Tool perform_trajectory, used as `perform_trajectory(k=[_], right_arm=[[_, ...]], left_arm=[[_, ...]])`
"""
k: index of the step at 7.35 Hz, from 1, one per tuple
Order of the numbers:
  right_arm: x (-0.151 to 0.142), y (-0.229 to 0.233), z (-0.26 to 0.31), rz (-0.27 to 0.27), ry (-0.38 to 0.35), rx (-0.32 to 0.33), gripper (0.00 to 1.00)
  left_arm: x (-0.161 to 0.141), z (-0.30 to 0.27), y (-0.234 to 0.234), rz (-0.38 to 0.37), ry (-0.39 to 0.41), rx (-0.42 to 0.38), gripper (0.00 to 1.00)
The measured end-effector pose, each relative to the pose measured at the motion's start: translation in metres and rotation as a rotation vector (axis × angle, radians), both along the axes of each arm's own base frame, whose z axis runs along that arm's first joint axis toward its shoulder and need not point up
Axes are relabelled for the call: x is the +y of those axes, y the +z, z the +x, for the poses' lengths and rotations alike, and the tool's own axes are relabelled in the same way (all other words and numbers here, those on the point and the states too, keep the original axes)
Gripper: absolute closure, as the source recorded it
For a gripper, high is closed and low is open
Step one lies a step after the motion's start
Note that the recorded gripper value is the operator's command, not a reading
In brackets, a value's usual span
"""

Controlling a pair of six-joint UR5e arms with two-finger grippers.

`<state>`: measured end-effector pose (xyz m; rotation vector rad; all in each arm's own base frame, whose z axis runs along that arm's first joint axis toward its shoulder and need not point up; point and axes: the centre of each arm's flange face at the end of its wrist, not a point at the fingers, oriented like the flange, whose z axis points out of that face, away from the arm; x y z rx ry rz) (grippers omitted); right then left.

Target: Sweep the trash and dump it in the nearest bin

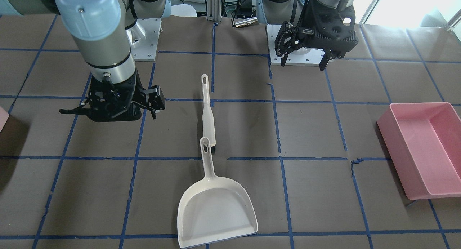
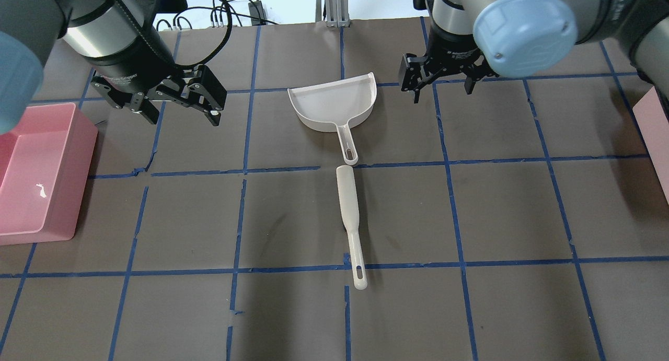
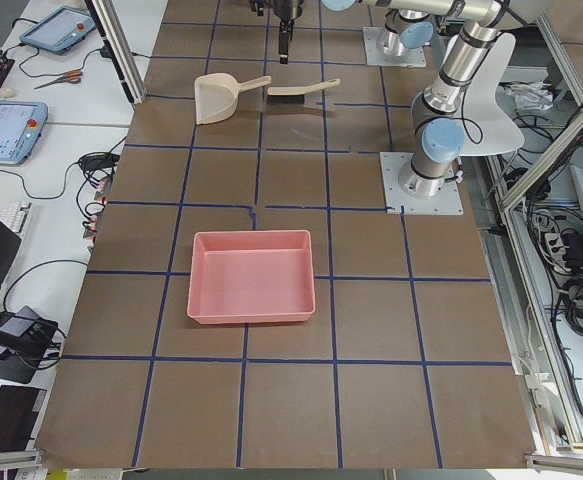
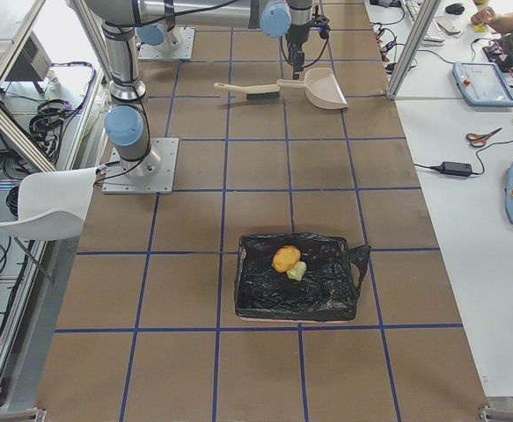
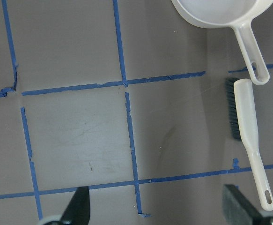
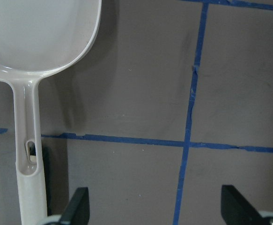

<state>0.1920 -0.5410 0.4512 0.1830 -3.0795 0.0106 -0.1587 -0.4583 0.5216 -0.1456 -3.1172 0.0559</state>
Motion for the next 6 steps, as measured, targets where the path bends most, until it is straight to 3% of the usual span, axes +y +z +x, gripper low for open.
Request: perform_trajectory(k=[2,6], right_arm=[[0.028,0.045,-0.033,0.022,-0.022,-0.025,0.0],[0.044,0.058,-0.043,0.045,-0.008,-0.036,0.0]], left_arm=[[0.0,0.0,0.0,-0.001,0.0,-0.001,0.0],[0.0,0.0,0.001,-0.003,0.0,-0.004,0.0]])
